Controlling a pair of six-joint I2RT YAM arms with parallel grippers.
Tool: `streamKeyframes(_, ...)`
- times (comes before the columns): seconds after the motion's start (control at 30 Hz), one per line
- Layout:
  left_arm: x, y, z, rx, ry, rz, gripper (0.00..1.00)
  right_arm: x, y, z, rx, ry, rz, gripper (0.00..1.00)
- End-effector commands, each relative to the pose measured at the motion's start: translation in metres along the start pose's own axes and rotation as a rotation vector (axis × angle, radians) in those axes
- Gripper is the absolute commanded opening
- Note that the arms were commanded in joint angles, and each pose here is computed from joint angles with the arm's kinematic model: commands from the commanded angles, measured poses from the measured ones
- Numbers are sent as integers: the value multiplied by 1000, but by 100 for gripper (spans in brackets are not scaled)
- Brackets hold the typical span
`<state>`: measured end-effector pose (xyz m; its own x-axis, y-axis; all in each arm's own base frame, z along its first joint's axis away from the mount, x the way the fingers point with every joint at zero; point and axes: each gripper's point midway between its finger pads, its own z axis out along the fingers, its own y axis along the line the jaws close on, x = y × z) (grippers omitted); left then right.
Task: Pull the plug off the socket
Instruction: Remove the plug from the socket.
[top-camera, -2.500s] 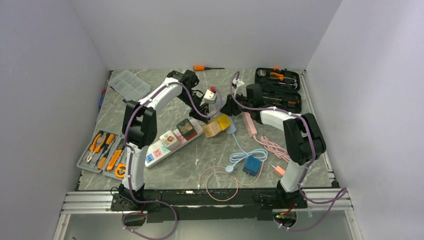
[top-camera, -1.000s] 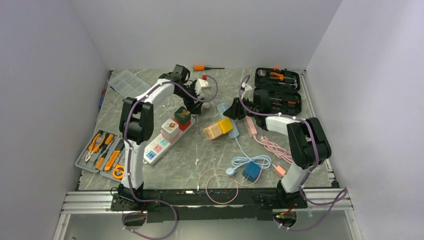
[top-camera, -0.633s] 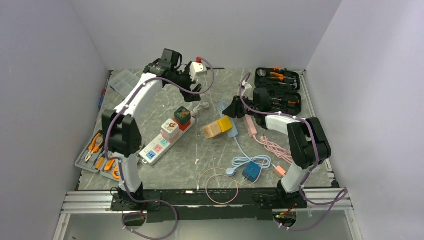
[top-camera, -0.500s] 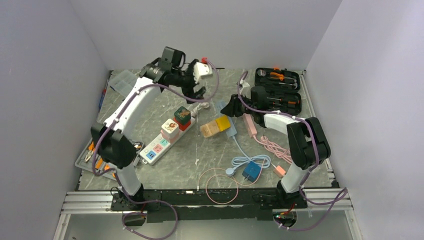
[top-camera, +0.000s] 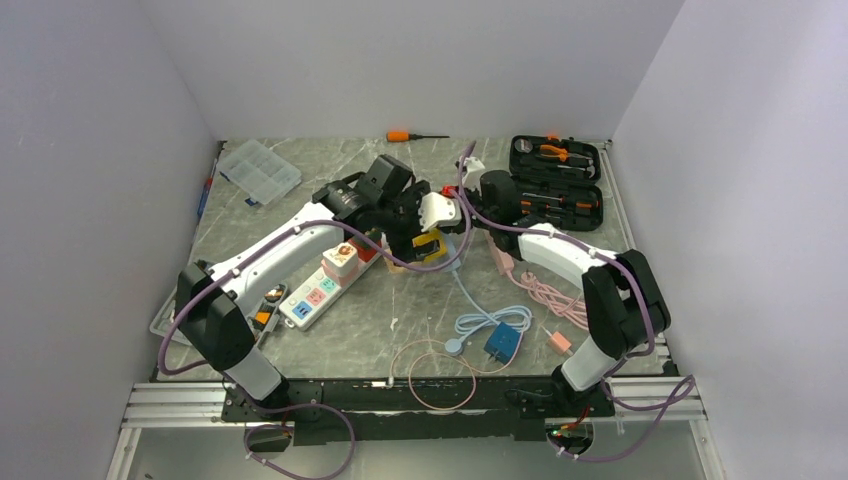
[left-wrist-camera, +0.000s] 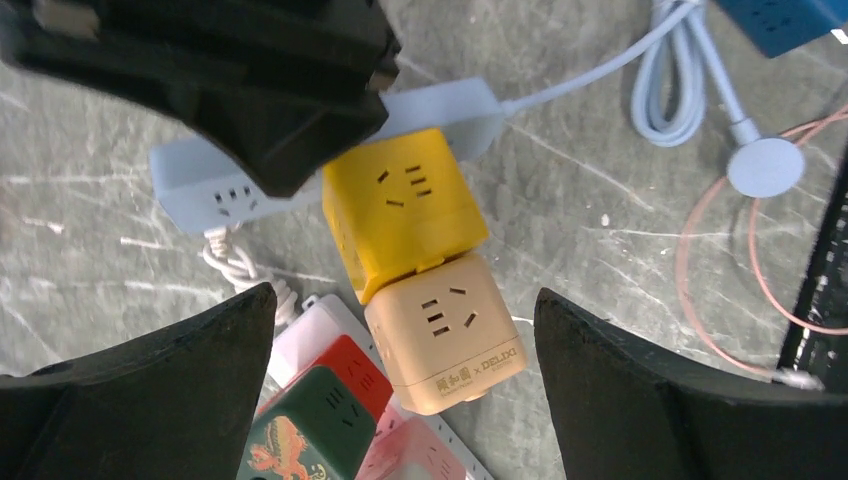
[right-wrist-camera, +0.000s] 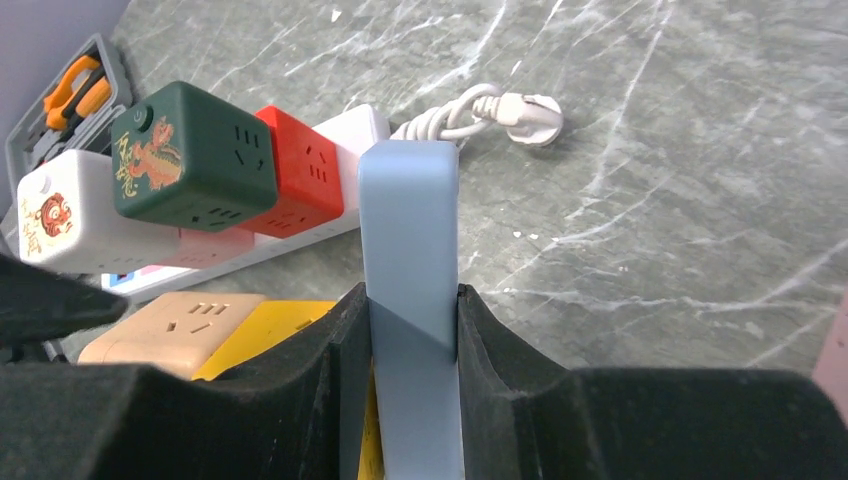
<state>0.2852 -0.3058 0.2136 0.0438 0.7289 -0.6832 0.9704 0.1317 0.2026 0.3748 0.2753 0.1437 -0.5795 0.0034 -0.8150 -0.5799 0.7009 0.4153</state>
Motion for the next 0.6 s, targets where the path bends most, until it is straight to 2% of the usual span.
streamKeyframes(0.0, -7, 18, -1, -148, -13, -44, 99, -71, 21, -23, -3, -178, -5, 0)
streamKeyframes(0.1, -7, 21, -6, -232, 13, -35, 99, -73, 22, -23, 0, -164, 3, 0)
streamKeyframes(0.17, -30, 22, -26, -274, -22, 7, 99, -74, 20, -24, 11, -166, 8, 0)
streamKeyframes(0.23, -61, -1, -45, -148, -117, 106, 99, -72, 19, -24, 15, -168, 6, 0)
streamKeyframes(0.27, -66, -14, -46, -79, -150, 109, 99, -72, 18, -23, 18, -170, 7, 0)
streamKeyframes(0.4, -55, -52, -41, 139, -95, 105, 99, -73, 17, -20, 15, -167, 1, 0)
streamKeyframes(0.47, -56, -56, -41, 189, -92, 124, 99, -73, 19, -22, 12, -172, -4, 0)
streamKeyframes(0.5, -57, -53, -37, 179, -100, 140, 99, -74, 19, -23, 14, -176, -5, 0)
streamKeyframes(0.57, -58, -31, -28, 29, -100, 132, 99, -74, 19, -24, 13, -178, -7, 0)
